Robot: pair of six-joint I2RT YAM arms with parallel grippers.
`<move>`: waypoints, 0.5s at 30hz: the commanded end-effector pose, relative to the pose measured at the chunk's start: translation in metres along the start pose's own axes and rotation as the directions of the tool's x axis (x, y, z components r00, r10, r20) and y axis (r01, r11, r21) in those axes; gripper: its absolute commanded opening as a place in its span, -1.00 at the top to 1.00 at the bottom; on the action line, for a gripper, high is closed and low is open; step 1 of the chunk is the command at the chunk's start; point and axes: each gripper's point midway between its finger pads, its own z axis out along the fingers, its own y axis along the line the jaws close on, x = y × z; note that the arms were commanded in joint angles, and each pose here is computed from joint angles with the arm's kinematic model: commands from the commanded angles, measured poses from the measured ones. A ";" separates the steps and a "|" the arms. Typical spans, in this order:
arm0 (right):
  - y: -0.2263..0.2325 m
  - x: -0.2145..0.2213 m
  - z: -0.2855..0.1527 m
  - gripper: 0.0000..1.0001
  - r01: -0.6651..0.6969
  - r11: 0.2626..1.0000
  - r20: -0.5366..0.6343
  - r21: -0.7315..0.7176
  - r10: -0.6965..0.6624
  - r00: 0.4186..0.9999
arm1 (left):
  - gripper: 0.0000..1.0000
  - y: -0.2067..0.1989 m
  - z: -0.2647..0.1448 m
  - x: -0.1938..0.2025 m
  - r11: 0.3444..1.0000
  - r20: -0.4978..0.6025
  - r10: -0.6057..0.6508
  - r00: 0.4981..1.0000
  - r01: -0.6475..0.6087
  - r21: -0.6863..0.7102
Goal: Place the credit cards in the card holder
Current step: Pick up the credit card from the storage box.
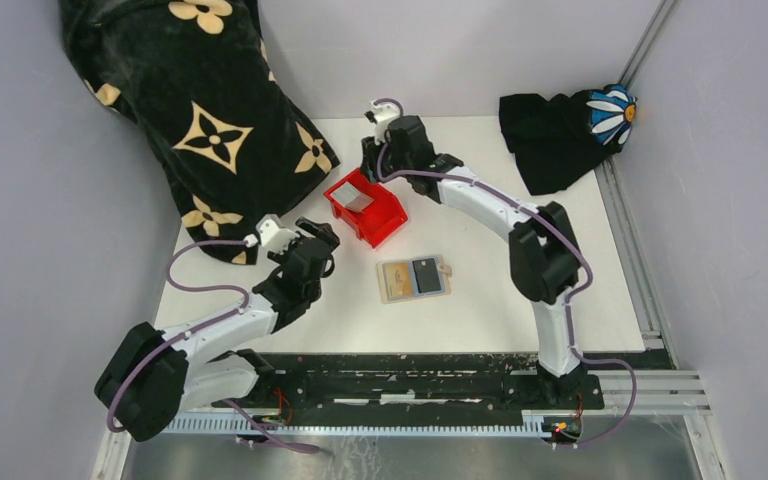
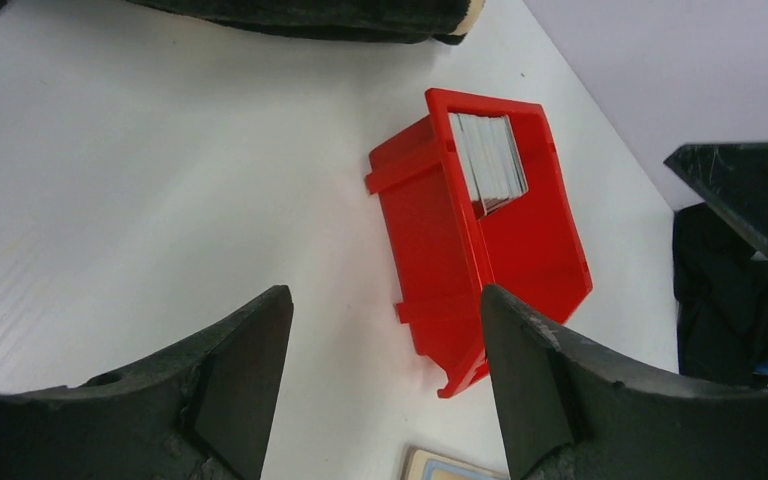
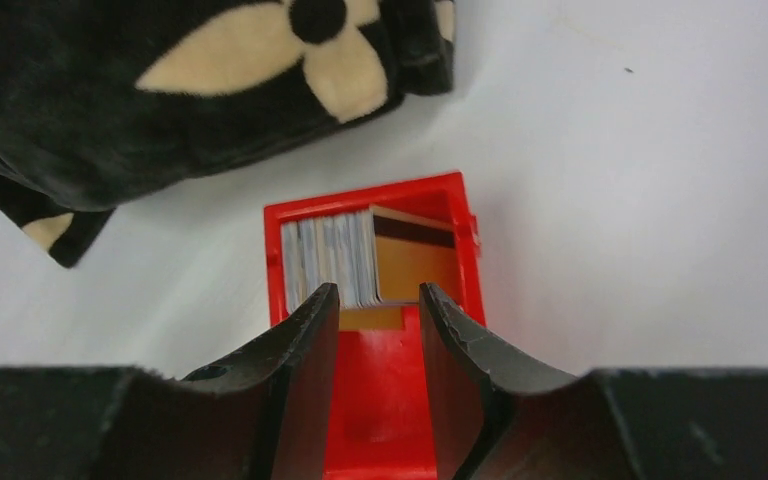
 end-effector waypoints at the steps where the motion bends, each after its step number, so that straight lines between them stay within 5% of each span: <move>1: 0.026 -0.009 0.027 0.17 0.010 0.992 -0.044 -0.122 -0.016 0.999 | -0.46 -0.017 0.015 -0.001 0.984 -0.019 -0.157 0.987 0.158 0.082; 15: 0.025 0.023 0.078 0.15 -0.010 0.990 -0.173 -0.138 -0.015 0.985 | -0.36 -0.017 0.065 0.035 0.967 -0.143 -0.247 0.958 0.253 0.028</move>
